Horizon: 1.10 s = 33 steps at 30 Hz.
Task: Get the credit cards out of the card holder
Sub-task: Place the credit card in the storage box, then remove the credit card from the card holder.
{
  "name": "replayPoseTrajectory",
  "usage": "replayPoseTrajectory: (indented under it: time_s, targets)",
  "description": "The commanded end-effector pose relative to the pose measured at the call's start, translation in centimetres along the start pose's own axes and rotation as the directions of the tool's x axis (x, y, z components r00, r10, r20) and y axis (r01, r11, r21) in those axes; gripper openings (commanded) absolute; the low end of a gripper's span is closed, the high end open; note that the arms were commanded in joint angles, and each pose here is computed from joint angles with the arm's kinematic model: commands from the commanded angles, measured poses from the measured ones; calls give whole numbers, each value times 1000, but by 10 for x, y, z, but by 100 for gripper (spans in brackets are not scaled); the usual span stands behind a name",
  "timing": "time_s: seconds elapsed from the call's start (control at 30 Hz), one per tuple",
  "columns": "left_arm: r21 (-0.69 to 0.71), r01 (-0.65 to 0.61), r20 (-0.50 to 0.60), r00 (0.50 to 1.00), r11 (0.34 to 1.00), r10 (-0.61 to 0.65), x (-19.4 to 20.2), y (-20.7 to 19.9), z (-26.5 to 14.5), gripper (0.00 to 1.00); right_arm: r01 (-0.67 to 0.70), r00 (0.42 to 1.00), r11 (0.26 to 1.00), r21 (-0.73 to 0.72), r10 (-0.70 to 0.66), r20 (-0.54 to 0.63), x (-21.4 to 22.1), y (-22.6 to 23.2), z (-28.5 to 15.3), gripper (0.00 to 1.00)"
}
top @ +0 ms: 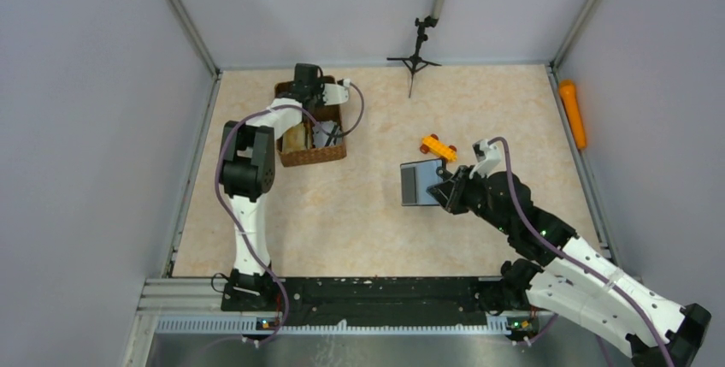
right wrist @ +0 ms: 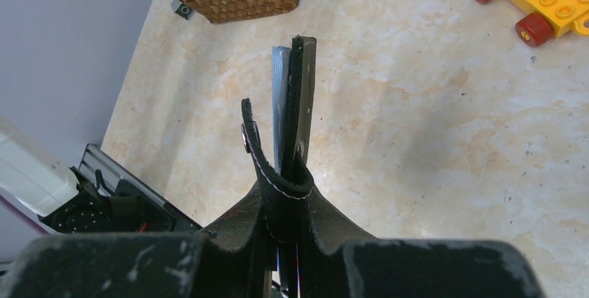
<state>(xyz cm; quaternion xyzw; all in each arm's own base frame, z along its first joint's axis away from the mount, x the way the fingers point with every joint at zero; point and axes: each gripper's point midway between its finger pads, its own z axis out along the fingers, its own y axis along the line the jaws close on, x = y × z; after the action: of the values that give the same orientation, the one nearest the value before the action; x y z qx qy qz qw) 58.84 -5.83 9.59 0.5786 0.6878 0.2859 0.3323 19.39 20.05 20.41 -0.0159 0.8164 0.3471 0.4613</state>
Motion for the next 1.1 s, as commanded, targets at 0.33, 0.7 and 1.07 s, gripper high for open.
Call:
replayPoseTrajectory:
  time_s: [0.33, 0.7, 1.07]
  targets:
    - [-62, 104, 83, 992, 993, -98, -28, 46, -68, 49, -20, 999, 993, -121, 24, 35, -19, 30, -6, 0]
    - [-3, 516, 411, 782, 856, -470, -136, 38, -209, 79, -34, 998, 978, -204, 43, 37, -22, 49, 4, 0]
    - [476, 845, 355, 69, 244, -932, -158, 19, -320, 99, -83, 991, 962, -259, 106, 76, -28, 55, -4, 0]
